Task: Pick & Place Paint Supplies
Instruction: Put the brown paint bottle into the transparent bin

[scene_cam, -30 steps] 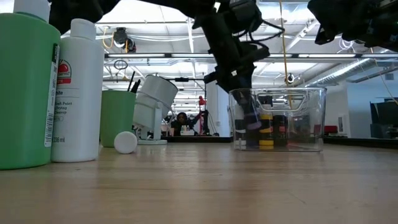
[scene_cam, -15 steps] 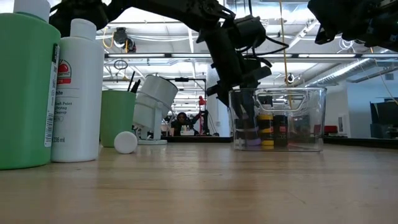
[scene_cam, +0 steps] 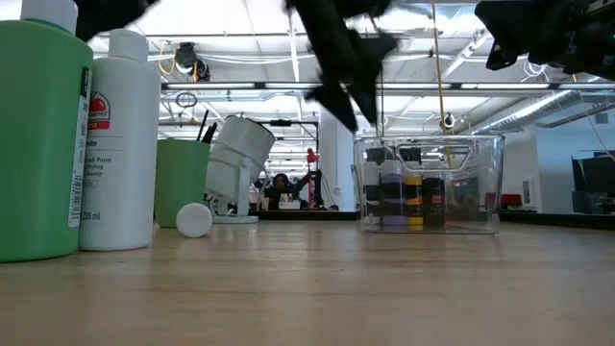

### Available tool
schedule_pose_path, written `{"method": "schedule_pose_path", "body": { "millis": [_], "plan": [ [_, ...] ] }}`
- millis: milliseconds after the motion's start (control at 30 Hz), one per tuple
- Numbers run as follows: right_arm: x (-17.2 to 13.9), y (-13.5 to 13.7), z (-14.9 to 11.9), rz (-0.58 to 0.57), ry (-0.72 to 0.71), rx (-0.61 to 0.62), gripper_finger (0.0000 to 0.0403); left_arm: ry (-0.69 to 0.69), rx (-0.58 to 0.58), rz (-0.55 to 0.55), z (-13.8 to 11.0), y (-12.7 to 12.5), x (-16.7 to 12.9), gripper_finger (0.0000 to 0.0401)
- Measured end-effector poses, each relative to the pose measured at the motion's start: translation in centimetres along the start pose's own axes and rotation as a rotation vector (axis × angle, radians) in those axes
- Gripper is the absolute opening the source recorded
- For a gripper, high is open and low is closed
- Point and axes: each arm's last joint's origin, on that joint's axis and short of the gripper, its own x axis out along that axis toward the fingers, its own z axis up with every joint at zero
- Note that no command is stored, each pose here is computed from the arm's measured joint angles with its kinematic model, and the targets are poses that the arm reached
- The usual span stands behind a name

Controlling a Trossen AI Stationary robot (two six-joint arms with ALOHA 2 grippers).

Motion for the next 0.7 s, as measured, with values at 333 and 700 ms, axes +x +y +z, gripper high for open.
{"method": "schedule_pose_path", "body": {
  "millis": [333,700],
  "plan": [
    [0.0,0.0,-0.2,0.005,0.018,-0.001,0.0006,-0.134,-0.032,0.112,-11.3,-6.5,-23.3,0.0093],
    [0.0,0.1,-0.3,0.007,0.028,0.05,0.0006,0.063,-0.059,0.013,-25.3,-12.9,-24.2,0.0004]
  ]
}}
